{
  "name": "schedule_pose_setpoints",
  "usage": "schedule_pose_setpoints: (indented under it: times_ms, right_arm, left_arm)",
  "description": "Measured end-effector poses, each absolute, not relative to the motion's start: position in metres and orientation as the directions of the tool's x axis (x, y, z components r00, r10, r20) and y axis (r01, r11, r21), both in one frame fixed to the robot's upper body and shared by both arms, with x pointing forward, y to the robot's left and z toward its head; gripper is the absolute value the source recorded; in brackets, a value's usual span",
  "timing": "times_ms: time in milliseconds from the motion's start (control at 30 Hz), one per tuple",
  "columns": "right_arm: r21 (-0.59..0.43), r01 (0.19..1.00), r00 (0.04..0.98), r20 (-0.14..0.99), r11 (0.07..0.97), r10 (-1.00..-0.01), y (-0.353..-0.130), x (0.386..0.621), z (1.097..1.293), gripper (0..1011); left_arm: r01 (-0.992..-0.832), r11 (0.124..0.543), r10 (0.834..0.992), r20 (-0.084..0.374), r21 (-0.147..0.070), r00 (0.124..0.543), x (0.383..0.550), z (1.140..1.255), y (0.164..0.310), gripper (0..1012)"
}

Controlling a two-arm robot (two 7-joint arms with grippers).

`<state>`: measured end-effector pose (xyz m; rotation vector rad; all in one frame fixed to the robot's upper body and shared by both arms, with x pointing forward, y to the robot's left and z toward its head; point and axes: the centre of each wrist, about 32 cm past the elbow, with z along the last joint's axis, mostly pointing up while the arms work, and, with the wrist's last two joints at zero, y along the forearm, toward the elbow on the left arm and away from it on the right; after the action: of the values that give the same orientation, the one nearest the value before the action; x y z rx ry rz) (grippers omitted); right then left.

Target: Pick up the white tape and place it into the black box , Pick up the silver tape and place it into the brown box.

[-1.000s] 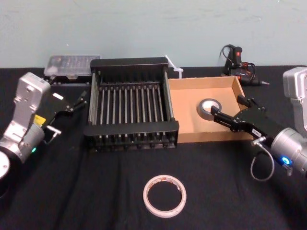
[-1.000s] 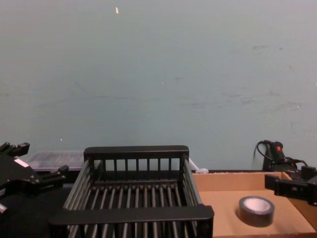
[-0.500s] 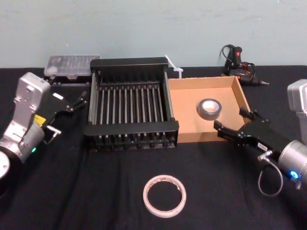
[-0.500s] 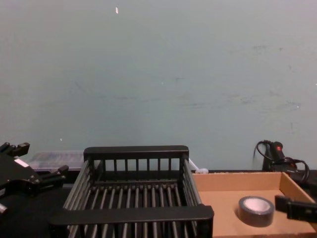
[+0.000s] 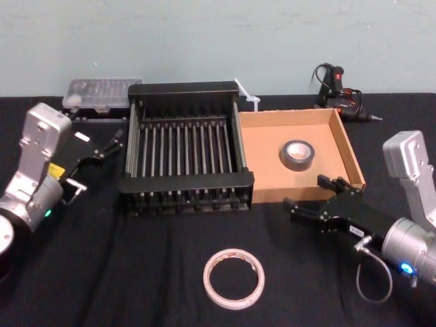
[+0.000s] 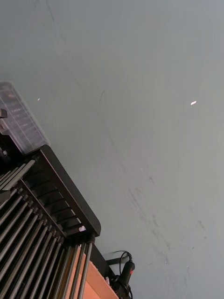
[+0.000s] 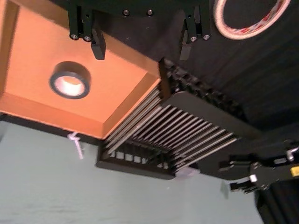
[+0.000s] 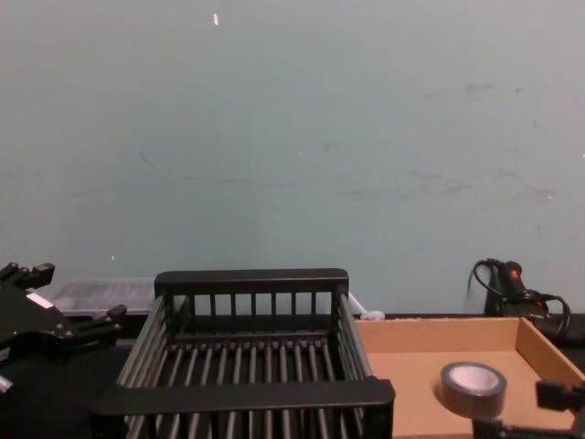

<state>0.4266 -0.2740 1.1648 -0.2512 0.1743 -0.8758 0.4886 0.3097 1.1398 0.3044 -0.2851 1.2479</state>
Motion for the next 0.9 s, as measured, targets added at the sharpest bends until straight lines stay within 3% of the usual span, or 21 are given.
schedule_pose_setpoints:
  times_ms: [900]
  right_arm:
    - [-0.360,0.615,0.752,0.003,0.701,-0.659,-0.254,0.419,1.163,1002]
  left_arm:
    - [-0.955,0.287,0.880,0.374,0.070,0.292,0.489,1.140,0.310,1001]
